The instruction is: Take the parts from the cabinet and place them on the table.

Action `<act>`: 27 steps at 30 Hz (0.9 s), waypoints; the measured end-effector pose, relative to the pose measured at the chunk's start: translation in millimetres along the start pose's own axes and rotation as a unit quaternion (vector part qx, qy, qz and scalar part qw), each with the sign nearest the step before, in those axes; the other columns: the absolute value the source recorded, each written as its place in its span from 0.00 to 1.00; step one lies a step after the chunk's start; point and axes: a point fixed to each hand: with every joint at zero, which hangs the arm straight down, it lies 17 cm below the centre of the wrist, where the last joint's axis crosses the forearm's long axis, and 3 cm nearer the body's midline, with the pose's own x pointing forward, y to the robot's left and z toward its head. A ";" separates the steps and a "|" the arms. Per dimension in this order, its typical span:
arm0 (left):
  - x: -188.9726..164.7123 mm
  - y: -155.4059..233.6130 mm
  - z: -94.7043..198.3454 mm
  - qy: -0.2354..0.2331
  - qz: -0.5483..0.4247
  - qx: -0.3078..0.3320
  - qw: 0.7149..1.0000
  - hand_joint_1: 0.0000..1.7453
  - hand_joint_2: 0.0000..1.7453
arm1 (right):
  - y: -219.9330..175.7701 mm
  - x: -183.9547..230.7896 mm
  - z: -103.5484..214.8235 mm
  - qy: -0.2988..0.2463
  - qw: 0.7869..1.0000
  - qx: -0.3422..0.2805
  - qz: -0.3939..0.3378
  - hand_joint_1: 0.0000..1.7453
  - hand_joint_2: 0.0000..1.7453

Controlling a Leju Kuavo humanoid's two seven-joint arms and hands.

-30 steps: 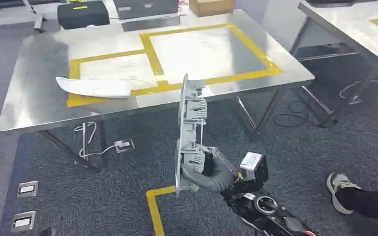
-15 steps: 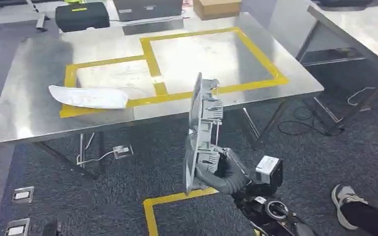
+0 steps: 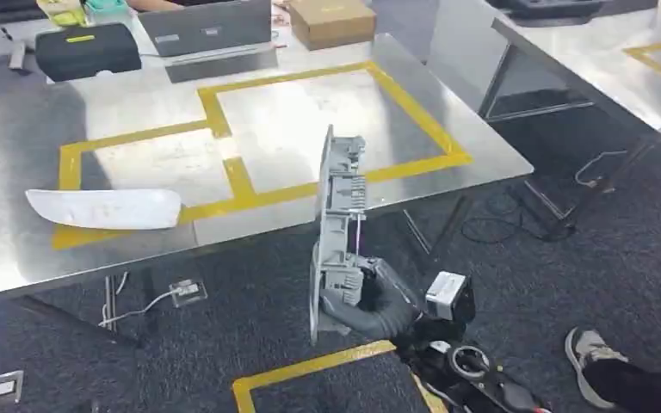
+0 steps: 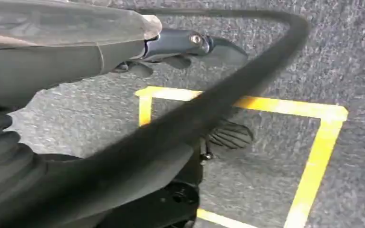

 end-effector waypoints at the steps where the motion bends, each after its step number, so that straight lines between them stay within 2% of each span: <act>1: 0.7 -0.5 -0.1 -0.001 0.000 0.000 1.000 0.00 1.00 | -0.2 2.4 -0.8 -0.004 1.000 0.001 0.001 1.00 1.00; 9: -1.2 -2.6 0.5 0.000 -0.011 -0.006 1.000 0.00 1.00 | -0.6 36.6 -6.4 -0.069 0.997 0.005 0.020 1.00 1.00; 16: 2.7 -8.6 0.1 -0.006 -0.018 -0.012 1.000 0.00 1.00 | -10.1 77.0 -24.5 -0.121 0.991 0.009 0.053 1.00 1.00; 24: 3.8 -10.4 0.1 -0.008 -0.019 -0.014 1.000 0.00 1.00 | -14.4 82.8 -28.1 -0.128 0.990 0.006 0.061 1.00 1.00; 27: 2.3 -9.3 0.4 -0.007 -0.021 -0.014 1.000 0.00 1.00 | -22.7 91.7 -32.3 -0.144 0.986 -0.010 0.087 1.00 1.00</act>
